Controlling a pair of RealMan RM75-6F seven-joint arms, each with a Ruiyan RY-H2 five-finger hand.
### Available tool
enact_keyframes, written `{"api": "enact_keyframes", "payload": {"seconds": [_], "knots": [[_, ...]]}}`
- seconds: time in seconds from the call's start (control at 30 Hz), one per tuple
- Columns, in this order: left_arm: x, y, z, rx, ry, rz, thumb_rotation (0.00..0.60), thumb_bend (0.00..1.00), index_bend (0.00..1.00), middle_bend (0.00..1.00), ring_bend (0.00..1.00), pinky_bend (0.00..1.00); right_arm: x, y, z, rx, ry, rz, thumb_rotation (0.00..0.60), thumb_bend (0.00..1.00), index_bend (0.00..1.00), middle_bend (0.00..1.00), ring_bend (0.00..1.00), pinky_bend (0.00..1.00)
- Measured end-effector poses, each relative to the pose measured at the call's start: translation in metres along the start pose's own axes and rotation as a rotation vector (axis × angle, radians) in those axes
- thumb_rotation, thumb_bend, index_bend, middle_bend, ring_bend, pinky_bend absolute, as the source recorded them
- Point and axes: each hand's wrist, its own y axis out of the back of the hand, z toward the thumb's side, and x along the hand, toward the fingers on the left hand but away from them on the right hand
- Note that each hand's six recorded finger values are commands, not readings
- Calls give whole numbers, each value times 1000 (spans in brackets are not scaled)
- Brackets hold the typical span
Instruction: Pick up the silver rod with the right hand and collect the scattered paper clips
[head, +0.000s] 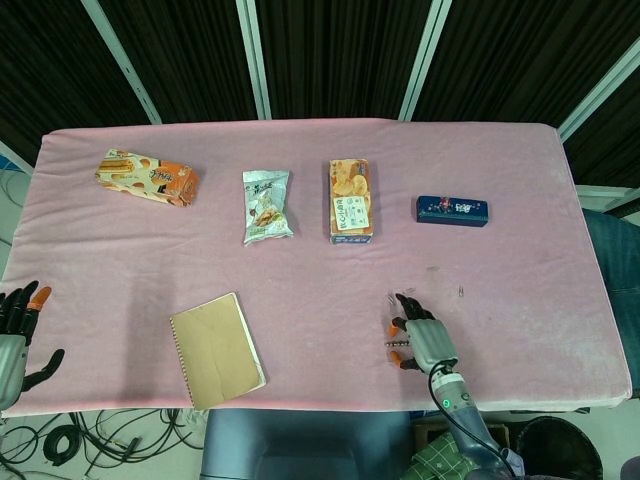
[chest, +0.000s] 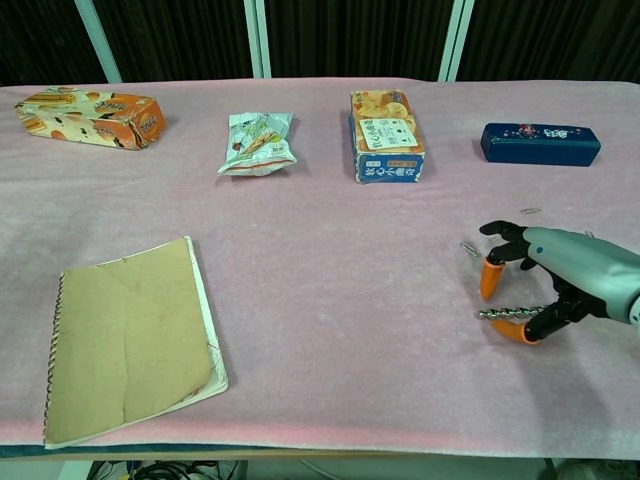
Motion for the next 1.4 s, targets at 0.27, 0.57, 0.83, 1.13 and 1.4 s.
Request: {"api": "enact_keyframes", "payload": {"seconds": [0.27,0.57,0.83,1.13,1.4], "knots": [[0,0,0,1,-1,-2,600,276,12,0,0,0,-1,-4,1,-8,-5,6,600,237,508,0,0,187],[0,0,0,0,-2,-1,600,276,12,0,0,0,-4,-7,1,-15,-14,6,600,265,516,0,0,187],[0,0,0,0,-2,-1,600,276,12,0,0,0,-4,-6,0,-9,-15,6,600,265,528,0,0,187],[0,0,0,0,-1,0,600,276,12,0,0,0,-4,-9,1,-1,-11,10,600,266,543,0,0,187],[0,0,0,0,0,-1,600,275,12,0,0,0,-5,-6,3,10,-9,-3,600,270,543,0,0,187]]}}
